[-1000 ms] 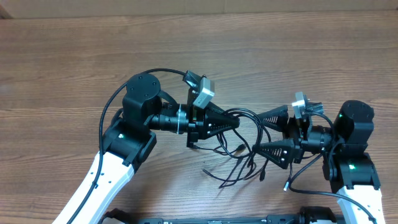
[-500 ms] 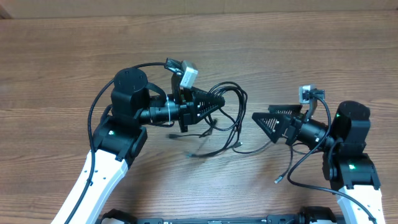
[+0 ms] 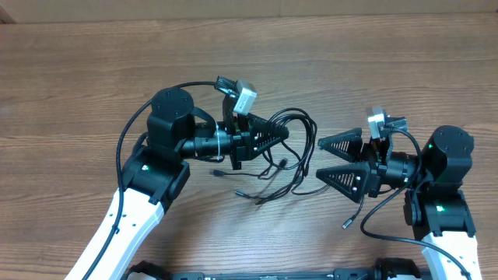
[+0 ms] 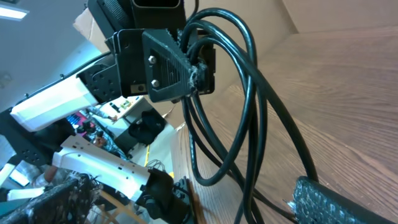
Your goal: Untangle cables
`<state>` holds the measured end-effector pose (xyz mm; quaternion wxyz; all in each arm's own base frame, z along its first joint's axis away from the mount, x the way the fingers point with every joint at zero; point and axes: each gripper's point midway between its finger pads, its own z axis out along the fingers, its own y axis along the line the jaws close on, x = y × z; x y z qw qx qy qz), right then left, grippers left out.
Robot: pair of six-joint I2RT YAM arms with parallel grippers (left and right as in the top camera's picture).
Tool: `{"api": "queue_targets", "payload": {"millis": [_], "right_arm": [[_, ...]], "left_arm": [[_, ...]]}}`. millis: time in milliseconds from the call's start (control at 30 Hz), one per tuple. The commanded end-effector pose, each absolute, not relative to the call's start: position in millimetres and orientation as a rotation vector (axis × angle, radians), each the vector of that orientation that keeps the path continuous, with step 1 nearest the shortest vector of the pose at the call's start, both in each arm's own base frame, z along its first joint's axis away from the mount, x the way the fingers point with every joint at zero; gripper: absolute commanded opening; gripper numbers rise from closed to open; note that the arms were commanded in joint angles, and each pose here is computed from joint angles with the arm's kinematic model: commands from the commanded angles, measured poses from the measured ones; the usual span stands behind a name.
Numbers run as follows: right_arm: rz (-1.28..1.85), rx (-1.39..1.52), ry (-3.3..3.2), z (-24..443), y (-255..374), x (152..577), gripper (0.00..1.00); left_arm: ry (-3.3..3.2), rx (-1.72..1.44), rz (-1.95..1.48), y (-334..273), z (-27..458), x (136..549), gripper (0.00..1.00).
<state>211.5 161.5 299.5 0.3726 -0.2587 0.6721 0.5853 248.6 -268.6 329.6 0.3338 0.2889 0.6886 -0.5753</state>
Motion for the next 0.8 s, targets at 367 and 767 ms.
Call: {"api": "queue_targets", "payload": {"millis": [367, 767], "right_arm": [[1.513, -0.699, 1.700, 305.1, 162.4, 206.3, 1.00], [1.513, -0.699, 1.701, 305.1, 162.4, 206.3, 0.25]], "left_arm": [[1.736, 0.795, -1.530, -290.9, 348.6, 230.0, 0.04], [1.758, 0.830, -1.559, -309.6, 339.6, 219.9, 0.04]]}}
